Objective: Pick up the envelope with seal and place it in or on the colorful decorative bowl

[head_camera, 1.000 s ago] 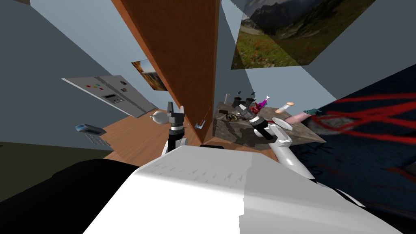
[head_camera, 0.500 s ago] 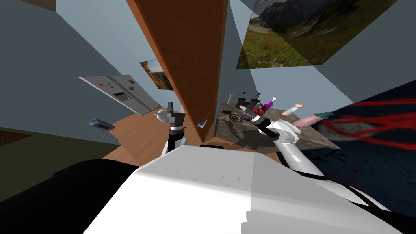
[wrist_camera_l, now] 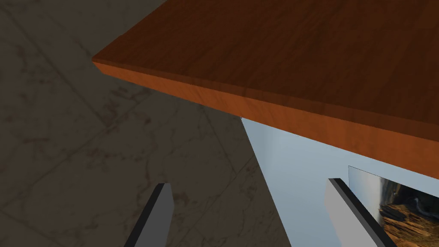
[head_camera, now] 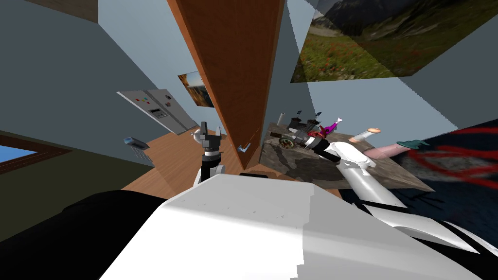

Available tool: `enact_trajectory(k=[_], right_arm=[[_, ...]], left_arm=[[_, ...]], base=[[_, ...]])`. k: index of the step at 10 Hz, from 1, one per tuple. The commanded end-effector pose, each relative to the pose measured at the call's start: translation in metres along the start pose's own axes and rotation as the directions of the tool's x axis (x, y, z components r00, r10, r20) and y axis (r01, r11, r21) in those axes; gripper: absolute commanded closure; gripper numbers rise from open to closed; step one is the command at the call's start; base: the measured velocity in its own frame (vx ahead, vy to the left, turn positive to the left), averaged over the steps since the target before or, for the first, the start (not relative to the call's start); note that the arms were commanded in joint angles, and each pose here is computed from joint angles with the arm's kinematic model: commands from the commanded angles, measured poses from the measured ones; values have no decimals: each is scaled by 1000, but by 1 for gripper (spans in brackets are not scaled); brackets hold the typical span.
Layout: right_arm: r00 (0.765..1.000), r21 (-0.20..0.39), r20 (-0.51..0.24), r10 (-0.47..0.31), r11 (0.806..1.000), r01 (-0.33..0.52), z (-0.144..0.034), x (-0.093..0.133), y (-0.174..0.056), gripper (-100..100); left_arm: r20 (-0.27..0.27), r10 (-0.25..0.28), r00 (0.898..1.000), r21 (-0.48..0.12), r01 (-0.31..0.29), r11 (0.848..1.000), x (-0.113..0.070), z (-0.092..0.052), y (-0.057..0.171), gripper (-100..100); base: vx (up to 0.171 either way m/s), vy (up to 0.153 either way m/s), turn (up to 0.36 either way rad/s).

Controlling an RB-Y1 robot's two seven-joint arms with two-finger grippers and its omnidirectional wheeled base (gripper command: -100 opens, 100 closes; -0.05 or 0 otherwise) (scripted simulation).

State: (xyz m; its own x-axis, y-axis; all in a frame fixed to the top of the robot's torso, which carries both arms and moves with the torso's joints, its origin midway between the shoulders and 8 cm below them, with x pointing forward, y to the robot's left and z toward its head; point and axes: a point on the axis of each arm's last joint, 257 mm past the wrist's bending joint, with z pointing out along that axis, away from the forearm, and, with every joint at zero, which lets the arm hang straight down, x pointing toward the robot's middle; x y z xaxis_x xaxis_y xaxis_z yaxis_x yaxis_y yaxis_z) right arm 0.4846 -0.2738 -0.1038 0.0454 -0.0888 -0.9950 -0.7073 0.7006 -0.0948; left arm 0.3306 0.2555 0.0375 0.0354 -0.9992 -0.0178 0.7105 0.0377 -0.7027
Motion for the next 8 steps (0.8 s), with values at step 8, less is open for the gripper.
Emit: enact_trajectory(k=[8], right_arm=[[887,-55,-408,-216,976,213,-79,82,-67,-100]], left_arm=[[0,0,1000,0,0,1000,0,0,0,0]], base=[[22,35,110]])
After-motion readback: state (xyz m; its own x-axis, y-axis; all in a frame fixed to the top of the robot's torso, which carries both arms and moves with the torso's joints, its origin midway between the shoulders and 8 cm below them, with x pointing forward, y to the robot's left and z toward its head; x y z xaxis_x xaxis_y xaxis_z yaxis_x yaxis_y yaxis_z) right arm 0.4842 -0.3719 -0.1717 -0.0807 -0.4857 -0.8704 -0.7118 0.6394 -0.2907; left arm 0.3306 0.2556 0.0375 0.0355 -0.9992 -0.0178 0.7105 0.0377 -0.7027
